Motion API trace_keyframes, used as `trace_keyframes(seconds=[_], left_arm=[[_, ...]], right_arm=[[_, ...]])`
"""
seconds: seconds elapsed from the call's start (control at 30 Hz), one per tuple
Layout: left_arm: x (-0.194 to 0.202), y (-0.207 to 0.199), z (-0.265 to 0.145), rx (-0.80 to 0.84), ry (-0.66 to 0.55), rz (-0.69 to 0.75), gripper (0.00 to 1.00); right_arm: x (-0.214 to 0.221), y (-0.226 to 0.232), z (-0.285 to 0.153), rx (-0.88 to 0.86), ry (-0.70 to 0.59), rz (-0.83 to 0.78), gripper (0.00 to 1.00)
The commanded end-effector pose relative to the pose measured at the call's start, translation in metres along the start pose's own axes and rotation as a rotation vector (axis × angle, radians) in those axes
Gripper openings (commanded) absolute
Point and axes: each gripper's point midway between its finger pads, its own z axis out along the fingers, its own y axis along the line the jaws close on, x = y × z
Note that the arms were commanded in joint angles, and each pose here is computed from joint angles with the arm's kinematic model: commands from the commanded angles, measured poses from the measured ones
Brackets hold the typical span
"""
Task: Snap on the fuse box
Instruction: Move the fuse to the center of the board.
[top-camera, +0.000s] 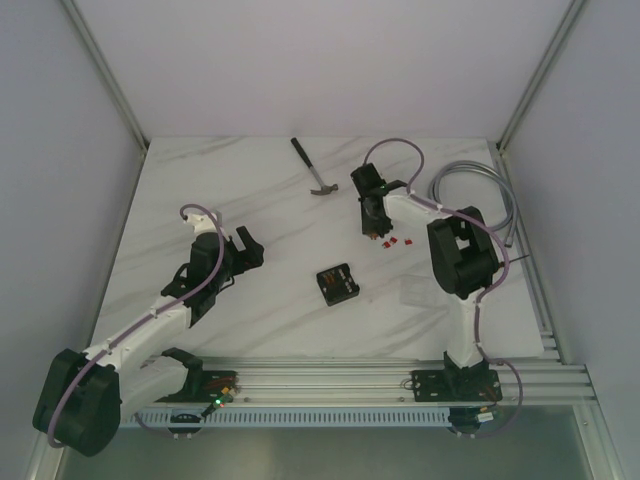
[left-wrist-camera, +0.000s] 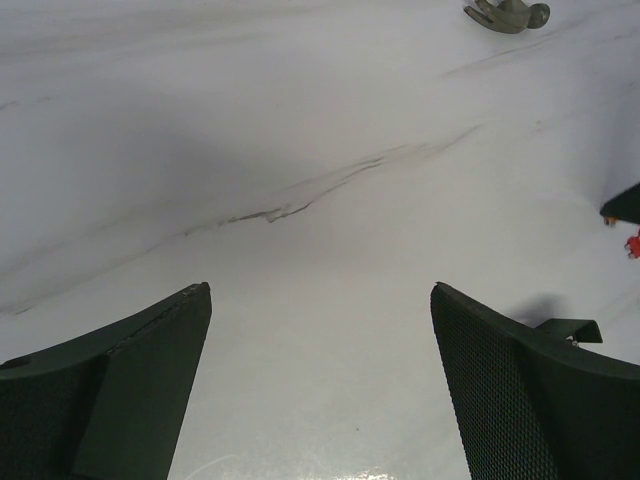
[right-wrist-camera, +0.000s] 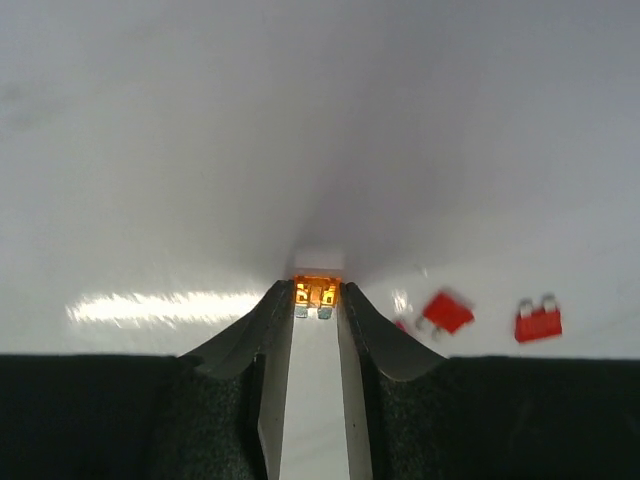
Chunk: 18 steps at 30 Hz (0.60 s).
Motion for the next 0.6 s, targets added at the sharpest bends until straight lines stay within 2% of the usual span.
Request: trace_keyframes(seconds=[0.0, 0.17, 0.37, 0.5, 0.57], left_arm=[[0.0, 0.002, -0.002, -0.002, -0.001, -0.011, 1.0], [0.001, 0.001, -0.001, -0.001, 0.007, -0.01, 1.0], [0.001, 0.001, -0.002, 0.002, 0.006, -0.01, 1.0], [0.0, 0.001, -0.002, 0.001, 0.003, -0.01, 1.0], [0.001, 0.002, -0.001, -0.001, 0.006, -0.011, 1.0]], right_arm=[[0.048, -0.014, -0.021, 0.005, 0.146, -0.08, 0.26], [0.056, -0.014, -0.031, -0.03, 0.168, -0.111, 0.34], [0.051, 0.002, -0.026, -0.101, 0.18, -0.136, 0.35], [0.04, -0.004, -0.029, -0.059, 0.142, -0.129, 0.37], [0.034, -0.01, -0.031, -0.035, 0.121, -0.125, 0.42]])
